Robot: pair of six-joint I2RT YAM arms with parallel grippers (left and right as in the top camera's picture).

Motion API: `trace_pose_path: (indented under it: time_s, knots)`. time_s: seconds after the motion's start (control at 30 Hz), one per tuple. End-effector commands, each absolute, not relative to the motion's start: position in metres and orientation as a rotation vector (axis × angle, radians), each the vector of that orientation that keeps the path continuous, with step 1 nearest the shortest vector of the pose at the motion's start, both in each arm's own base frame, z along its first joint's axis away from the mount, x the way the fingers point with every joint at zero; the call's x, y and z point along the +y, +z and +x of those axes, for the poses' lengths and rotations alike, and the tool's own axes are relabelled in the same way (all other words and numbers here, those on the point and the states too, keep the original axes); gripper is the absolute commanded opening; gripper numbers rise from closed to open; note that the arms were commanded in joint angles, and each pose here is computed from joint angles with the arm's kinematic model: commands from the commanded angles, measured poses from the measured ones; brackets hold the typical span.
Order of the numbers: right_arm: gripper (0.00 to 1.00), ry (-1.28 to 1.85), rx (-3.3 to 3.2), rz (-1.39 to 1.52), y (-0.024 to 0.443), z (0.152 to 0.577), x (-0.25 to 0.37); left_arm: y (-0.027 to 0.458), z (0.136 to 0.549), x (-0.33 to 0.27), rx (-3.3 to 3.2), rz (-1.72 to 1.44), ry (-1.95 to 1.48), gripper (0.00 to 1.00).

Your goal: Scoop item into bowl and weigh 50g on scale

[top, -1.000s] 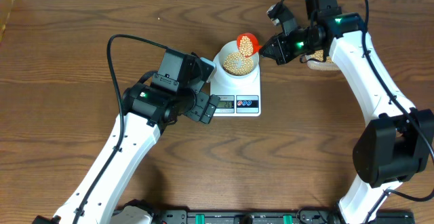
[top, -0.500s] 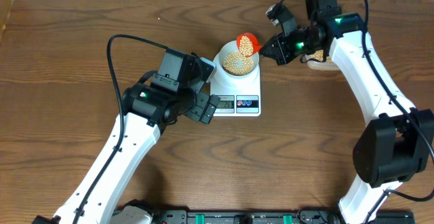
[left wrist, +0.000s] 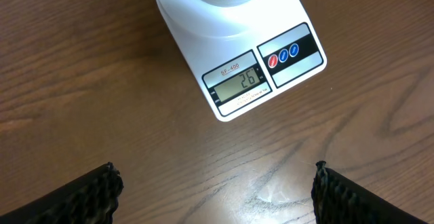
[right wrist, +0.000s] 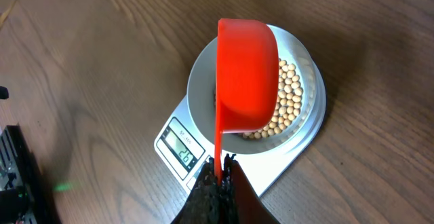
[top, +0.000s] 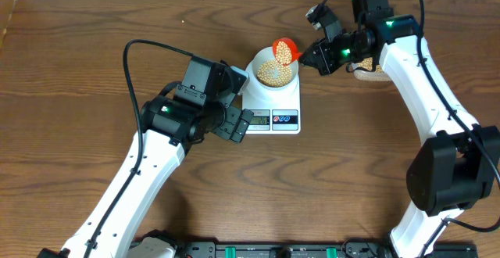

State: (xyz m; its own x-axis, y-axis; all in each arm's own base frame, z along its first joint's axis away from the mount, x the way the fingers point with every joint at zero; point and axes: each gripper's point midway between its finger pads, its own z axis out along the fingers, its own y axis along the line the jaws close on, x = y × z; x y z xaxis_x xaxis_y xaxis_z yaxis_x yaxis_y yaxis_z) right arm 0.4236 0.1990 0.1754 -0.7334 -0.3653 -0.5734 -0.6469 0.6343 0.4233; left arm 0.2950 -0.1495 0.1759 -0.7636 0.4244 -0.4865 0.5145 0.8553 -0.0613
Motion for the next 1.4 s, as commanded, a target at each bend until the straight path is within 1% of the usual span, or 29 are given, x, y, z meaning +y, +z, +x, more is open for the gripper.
trace_pose_path:
  time_s: [0.0,0.77,1.37]
  knots:
    - [0.01,0.857,2.365,-0.835,0.1904,0.4242,0.2015,0.1726,0.2954,-0.1467,2.575,0.687,-0.248,0.92]
    - [0.01,0.755,2.376,-0.867,0.1843,0.4279,0.2012,0.1726,0.2955,-0.1467,2.575,0.686,-0.247,0.92]
    - [0.01,0.775,2.393,-0.833,0.1847,0.4271,0.203,0.1726,0.2955,-0.1467,2.575,0.686,-0.247,0.92]
